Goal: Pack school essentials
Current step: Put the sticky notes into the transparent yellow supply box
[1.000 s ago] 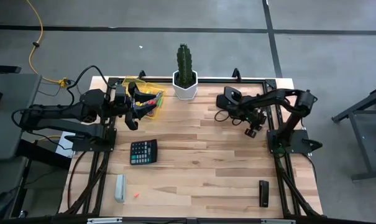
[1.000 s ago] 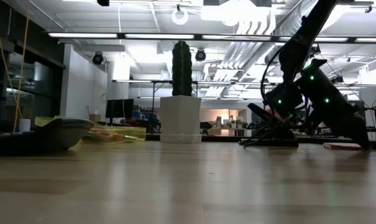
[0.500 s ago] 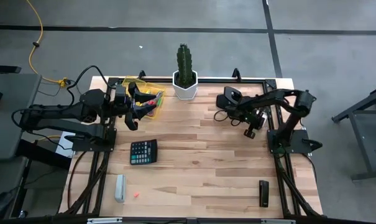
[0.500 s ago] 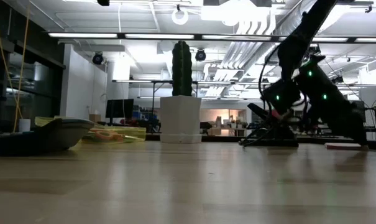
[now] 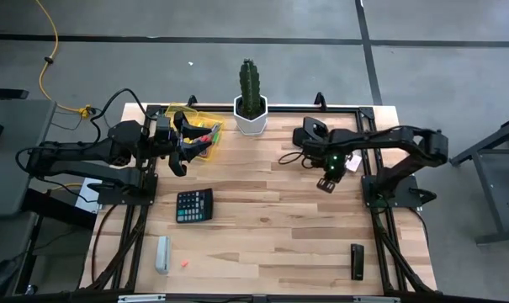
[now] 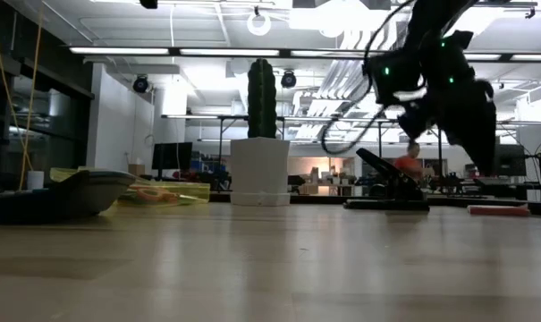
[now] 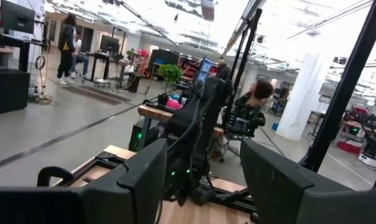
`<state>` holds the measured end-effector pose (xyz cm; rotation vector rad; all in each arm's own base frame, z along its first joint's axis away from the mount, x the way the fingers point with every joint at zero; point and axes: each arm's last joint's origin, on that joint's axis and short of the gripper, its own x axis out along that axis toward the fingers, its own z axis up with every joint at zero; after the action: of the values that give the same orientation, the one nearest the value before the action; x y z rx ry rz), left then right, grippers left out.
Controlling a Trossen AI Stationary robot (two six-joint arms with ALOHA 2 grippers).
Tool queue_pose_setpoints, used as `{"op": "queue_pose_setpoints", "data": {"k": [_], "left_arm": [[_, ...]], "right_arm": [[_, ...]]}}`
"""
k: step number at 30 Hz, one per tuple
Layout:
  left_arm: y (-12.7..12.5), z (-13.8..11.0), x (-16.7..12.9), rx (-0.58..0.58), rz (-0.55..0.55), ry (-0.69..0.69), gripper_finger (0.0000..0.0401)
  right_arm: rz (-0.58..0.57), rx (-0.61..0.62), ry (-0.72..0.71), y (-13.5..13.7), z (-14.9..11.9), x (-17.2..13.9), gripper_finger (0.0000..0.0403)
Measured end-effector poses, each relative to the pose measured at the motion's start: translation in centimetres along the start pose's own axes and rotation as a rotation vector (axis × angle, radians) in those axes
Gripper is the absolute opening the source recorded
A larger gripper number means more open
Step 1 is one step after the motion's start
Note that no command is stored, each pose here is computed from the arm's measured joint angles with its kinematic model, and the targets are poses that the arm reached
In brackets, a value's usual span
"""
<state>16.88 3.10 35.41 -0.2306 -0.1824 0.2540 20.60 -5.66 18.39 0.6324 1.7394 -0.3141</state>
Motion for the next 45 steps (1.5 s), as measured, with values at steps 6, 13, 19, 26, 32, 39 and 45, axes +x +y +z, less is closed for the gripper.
{"op": "queue_pose_setpoints", "data": {"k": [6, 13, 19, 26, 32, 39, 45], "left_arm": [[0.0, 0.0, 0.0, -0.023, 0.000, 0.000, 0.0195], [0.0, 0.0, 0.0, -0.023, -0.001, -0.002, 0.0195], [0.0, 0.0, 0.0, -0.023, 0.000, -0.003, 0.0195], [0.0, 0.0, 0.0, -0.023, 0.000, -0.003, 0.0195], [0.0, 0.0, 0.0, -0.023, 0.000, -0.003, 0.0195], [0.0, 0.0, 0.0, -0.023, 0.000, -0.003, 0.0195], [0.0, 0.0, 0.0, -0.024, 0.000, -0.003, 0.0195]], "right_arm": [[0.174, -0.034, -0.153, 1.6, -0.3, -1.5, 0.0000], [0.013, 0.105, -0.218, 1.0, -1.0, -2.0, 0.0000], [-0.089, 0.304, -0.206, -1.5, -0.7, -2.2, 0.0000], [-0.237, 0.448, -0.153, -5.8, 0.2, -1.9, 0.0000], [-0.292, 0.447, -0.039, -8.3, 1.8, -0.2, 0.0000], [-0.368, 0.392, 0.079, -9.7, 2.9, 1.6, 0.0000], [-0.339, 0.313, 0.141, -10.0, 3.7, 2.9, 0.0000]]}}
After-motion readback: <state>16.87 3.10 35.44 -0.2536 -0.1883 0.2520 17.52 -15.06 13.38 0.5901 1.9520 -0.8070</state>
